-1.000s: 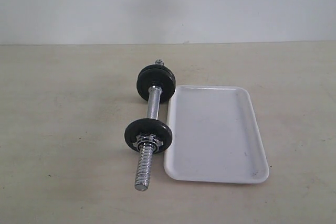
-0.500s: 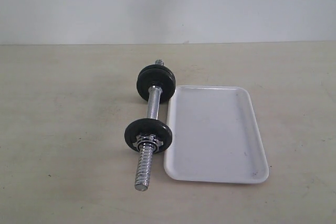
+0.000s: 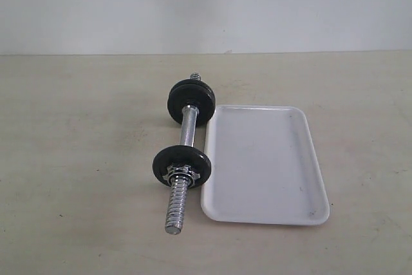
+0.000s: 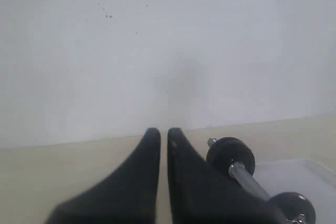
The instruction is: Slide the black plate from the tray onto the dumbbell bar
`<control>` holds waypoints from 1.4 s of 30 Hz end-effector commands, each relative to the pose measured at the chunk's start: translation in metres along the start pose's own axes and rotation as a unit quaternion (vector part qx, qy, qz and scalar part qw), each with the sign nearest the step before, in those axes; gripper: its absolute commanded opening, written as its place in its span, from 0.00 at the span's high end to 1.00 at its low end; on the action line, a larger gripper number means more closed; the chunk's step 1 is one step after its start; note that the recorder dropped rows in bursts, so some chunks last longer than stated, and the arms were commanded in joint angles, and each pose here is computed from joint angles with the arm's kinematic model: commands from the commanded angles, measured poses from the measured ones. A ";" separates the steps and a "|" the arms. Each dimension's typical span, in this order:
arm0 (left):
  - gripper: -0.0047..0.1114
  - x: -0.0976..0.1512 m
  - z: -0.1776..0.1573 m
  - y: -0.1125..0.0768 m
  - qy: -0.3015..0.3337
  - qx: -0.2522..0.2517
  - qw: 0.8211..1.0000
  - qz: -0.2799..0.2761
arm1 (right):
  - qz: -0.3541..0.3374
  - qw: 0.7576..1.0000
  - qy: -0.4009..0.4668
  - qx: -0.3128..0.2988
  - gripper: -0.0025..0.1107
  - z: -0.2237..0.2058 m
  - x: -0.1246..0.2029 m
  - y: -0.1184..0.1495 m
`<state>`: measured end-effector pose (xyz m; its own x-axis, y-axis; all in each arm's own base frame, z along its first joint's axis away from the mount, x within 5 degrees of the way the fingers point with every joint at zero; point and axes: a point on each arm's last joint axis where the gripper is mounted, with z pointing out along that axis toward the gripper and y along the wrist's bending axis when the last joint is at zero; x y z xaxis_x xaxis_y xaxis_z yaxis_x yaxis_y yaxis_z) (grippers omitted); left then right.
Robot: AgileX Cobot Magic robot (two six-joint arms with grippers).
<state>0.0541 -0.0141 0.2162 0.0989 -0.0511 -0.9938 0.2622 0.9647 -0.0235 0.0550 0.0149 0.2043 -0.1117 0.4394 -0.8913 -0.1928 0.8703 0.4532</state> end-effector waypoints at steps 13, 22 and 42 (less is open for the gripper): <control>0.92 0.000 0.000 0.001 -0.006 -0.008 1.000 -0.001 | 0.008 1.000 -0.007 -0.002 0.97 0.000 -0.001 0.000; 0.92 0.000 0.000 0.001 -0.006 -0.008 1.000 -0.001 | -0.032 0.999 -0.013 0.000 0.97 0.000 -0.002 0.000; 0.92 0.000 0.000 0.001 -0.006 -0.008 1.000 -0.001 | -0.186 0.978 0.012 0.096 0.97 -0.001 0.003 -0.011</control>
<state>0.0542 -0.0138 0.2165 0.1031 -0.0493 -0.9935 0.2593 0.9656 -0.0210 0.0565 0.0069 0.1974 -0.0930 0.1235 -0.9880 -0.0374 0.9911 0.1275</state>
